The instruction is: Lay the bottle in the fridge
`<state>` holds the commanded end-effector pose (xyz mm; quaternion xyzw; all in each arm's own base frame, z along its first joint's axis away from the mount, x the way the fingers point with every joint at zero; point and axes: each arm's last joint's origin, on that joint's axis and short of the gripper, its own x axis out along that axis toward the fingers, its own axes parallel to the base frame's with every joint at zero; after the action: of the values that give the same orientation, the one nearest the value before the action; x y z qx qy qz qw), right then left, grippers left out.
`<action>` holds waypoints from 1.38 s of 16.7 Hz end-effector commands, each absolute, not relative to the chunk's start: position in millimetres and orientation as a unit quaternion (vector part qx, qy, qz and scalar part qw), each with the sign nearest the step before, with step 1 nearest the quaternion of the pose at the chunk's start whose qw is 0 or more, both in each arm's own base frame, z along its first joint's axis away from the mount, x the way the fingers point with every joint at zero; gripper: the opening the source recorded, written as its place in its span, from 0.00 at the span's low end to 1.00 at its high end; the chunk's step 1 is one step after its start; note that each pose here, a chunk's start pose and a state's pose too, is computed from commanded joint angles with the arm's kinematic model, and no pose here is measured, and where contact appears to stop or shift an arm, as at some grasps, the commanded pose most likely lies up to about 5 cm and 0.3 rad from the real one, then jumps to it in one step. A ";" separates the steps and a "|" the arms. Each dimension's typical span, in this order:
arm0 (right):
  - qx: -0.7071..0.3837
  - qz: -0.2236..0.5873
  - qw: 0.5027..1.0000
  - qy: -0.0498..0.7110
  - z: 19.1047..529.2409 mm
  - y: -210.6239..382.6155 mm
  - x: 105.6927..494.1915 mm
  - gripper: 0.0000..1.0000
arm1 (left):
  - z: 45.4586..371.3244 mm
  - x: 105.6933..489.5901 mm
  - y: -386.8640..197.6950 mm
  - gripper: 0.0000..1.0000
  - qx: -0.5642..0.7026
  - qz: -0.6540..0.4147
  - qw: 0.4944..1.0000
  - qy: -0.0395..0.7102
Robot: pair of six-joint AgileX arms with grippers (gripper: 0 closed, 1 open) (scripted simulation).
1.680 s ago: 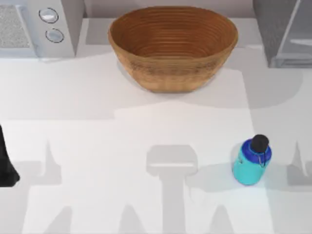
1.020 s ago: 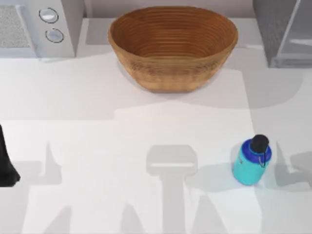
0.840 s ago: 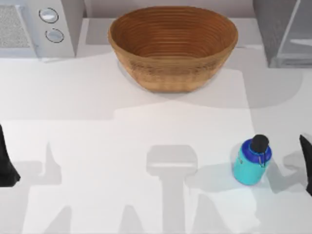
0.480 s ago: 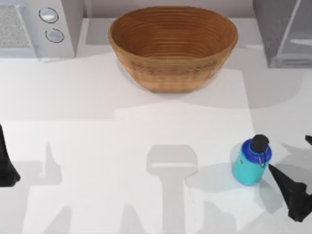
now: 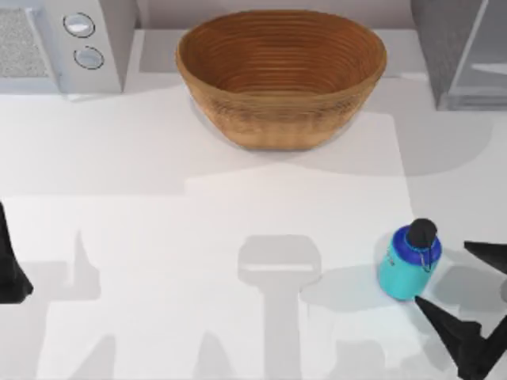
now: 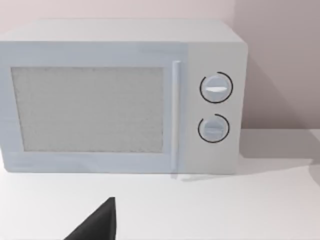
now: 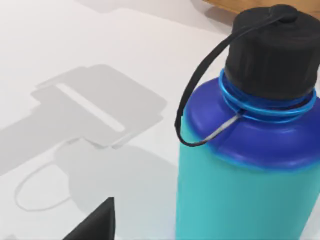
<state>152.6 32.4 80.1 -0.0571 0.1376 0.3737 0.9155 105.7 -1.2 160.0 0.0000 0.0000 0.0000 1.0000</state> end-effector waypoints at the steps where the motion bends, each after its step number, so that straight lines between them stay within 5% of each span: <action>1: -0.057 0.374 0.915 0.138 80.1 32.4 152.6 1.00 | 160.0 105.7 -1.2 1.00 0.000 0.000 1.000 0.000; 21: -0.057 0.374 0.915 0.138 62.5 72.5 193.6 1.00 | 160.0 105.7 -1.2 1.00 0.000 0.000 1.000 0.000; 23: -0.057 0.374 0.915 0.138 62.5 72.5 193.6 0.85 | 160.0 105.7 -1.2 1.00 0.000 0.000 1.000 0.000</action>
<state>193.6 72.5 62.5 -0.0571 0.1376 0.3737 0.9155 105.7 -1.2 160.0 0.0000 0.0000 0.0000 1.0000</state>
